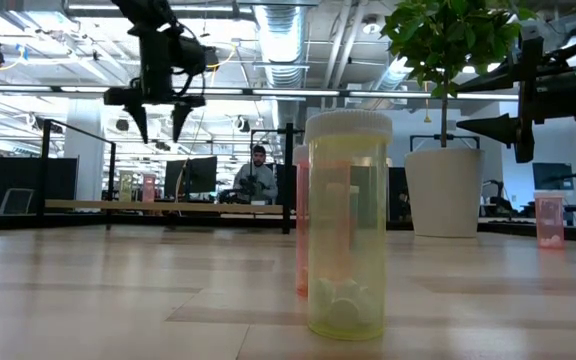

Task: Pick and place medicine bottles onto shelf by color
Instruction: Put the big orange pill bottle on the shelf

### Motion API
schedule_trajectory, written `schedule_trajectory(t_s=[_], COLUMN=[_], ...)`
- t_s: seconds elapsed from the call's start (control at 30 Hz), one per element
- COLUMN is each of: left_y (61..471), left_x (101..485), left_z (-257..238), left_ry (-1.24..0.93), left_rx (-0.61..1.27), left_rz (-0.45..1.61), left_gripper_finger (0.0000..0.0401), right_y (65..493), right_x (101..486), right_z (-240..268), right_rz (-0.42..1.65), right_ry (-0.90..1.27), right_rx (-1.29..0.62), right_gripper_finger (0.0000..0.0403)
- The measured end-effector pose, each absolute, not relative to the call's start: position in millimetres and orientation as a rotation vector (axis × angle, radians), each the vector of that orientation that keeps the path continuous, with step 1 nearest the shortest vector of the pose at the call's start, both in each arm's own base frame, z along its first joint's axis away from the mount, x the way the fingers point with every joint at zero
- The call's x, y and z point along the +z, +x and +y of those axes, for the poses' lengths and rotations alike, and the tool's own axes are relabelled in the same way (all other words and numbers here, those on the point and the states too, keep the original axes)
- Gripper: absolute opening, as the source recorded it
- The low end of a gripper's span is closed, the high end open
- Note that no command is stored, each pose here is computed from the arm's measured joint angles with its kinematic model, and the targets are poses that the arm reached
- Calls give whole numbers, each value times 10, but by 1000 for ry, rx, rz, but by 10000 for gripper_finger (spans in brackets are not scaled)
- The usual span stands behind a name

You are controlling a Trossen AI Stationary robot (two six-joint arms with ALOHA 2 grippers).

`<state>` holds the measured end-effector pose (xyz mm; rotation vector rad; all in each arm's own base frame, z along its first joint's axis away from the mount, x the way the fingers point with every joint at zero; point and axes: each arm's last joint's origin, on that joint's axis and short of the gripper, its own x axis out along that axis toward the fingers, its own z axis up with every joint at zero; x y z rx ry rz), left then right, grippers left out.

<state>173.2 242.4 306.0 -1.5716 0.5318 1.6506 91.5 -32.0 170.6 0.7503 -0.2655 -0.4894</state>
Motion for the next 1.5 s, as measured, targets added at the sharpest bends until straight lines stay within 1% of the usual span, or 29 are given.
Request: schedule_trajectory(t_s=[0.3, 0.47, 0.57, 0.7, 0.83, 1.0, 1.1, 1.23, 1.5], left_y=[2044, 2200, 2295, 2410, 2486, 2465, 2431, 2379, 2244], left_x=[3043, 3045, 3088, 3189, 3262, 3285, 3230, 3089, 2660], left_z=[2043, 1738, 1489, 1085, 681, 297, 146, 23, -308], left_ry=[-1474, -1368, -1294, -1170, -1065, -983, -941, -982, -1276], left_rx=[1558, 1414, 1335, 1234, 1193, 1238, 1279, 1276, 1254], left_rz=[757, 975, 1055, 1081, 1052, 1049, 1062, 1074, 1051], left_gripper_finger=[261, 261, 261, 261, 261, 261, 261, 261, 261], right_y=[914, 914, 914, 914, 914, 914, 914, 914, 914], right_x=[1706, 1707, 1707, 1708, 1707, 1707, 1707, 1707, 1707], right_z=[-320, -320, -320, -320, -320, -320, -320, -320, -320], right_rz=[-266, -266, -266, -266, -266, -266, -266, -266, -266], right_ry=[750, 750, 750, 750, 750, 750, 750, 750, 750], right_rx=[-489, -489, -489, -489, -489, -489, -489, -489, -489], right_gripper_finger=[302, 302, 302, 302, 302, 302, 302, 302, 302])
